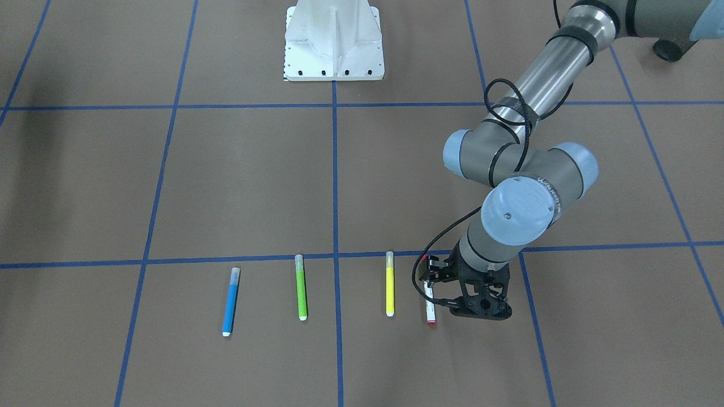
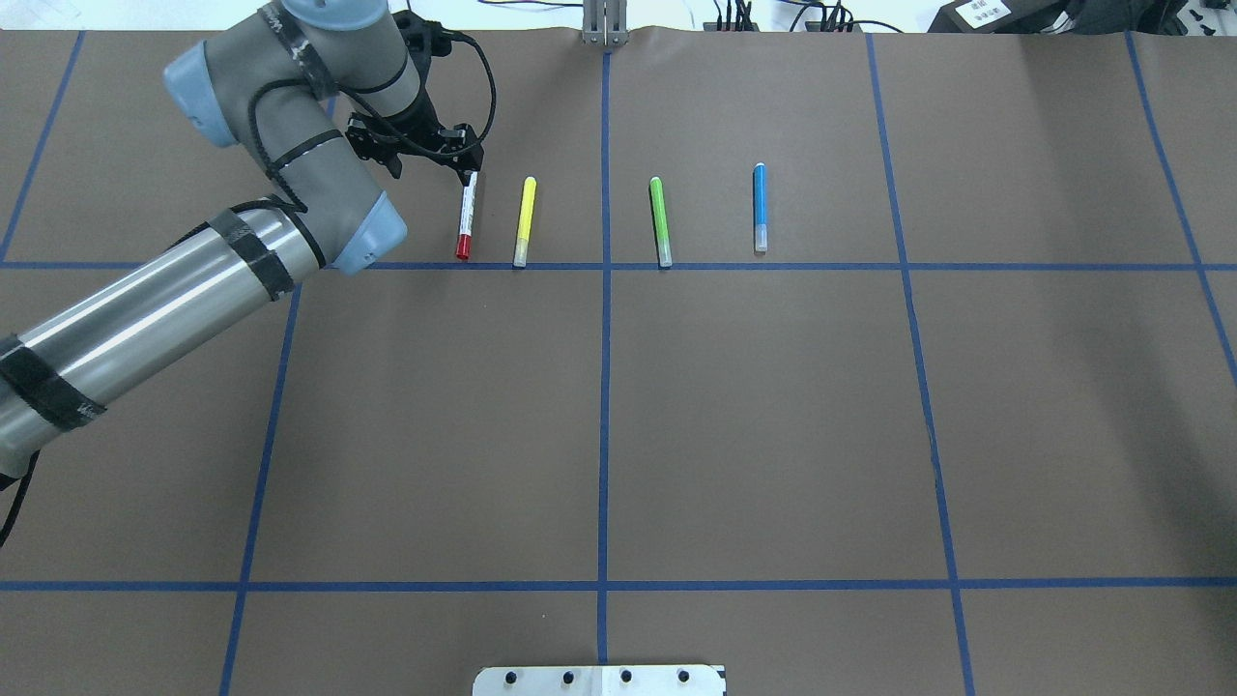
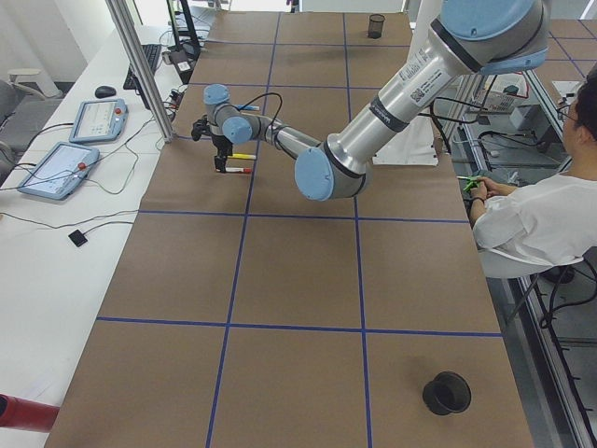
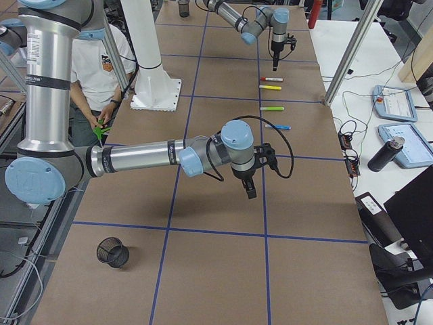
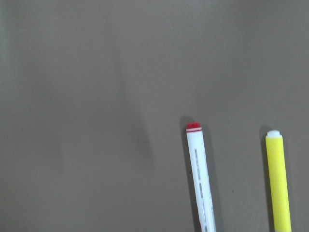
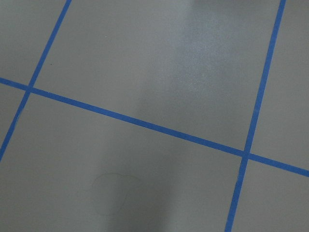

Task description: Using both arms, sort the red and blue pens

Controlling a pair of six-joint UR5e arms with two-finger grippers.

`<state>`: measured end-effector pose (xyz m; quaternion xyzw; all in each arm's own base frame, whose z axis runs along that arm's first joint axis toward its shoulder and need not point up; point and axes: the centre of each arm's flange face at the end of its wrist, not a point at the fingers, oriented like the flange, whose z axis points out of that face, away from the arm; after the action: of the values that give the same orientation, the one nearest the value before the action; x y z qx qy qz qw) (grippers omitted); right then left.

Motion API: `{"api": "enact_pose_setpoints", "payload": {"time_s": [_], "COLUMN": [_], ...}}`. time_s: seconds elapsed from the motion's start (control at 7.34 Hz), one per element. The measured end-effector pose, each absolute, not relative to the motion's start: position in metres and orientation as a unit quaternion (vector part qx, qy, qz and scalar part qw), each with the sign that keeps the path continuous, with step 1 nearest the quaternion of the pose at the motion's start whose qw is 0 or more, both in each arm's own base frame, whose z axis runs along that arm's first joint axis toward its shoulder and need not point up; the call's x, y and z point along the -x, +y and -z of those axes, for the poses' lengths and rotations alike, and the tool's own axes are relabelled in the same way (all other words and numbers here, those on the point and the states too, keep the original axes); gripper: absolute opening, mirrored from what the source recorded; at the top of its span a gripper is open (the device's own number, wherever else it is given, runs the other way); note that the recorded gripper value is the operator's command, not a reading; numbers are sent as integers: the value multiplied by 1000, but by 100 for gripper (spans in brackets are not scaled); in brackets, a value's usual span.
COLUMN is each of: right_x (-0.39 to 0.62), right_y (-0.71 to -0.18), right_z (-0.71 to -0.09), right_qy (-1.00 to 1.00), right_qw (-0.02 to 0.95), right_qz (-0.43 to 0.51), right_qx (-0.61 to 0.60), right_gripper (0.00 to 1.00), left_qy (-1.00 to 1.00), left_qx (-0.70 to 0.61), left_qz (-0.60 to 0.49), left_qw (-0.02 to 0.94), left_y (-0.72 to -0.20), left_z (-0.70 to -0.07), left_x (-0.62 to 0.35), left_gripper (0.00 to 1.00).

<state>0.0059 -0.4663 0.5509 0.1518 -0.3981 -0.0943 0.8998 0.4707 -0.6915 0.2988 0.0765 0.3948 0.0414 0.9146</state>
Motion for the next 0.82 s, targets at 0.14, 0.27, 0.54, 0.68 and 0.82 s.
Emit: {"api": "enact_pose_setpoints", "payload": {"time_s": [0.14,0.27,0.54,0.68,0.82], "right_x": [-6,-5,-2,-1,0], "right_y": [-466,-466,-466,-466,-466], "right_z": [-551,-552,-552,-552,-552], "right_qy": [-398,-398,-398,-398,-399], "right_qw": [900,900,900,900,900], "right_qz": [94,95,97,97,98], "right_qx": [-151,-150,-149,-148,-148], "right_gripper": [100,100,100,100,100], "left_qy": [387,383,385,390,394], "left_qx": [-77,-76,-79,-80,-79], "left_qz": [-37,-34,-23,-15,-8], "left_qw": [918,920,919,917,916], "left_y": [-696,-702,-709,-708,-707], "left_z": [-300,-302,-310,-311,-309], "left_x": [-481,-490,-502,-509,-514], "left_gripper": [93,90,78,74,67]}}
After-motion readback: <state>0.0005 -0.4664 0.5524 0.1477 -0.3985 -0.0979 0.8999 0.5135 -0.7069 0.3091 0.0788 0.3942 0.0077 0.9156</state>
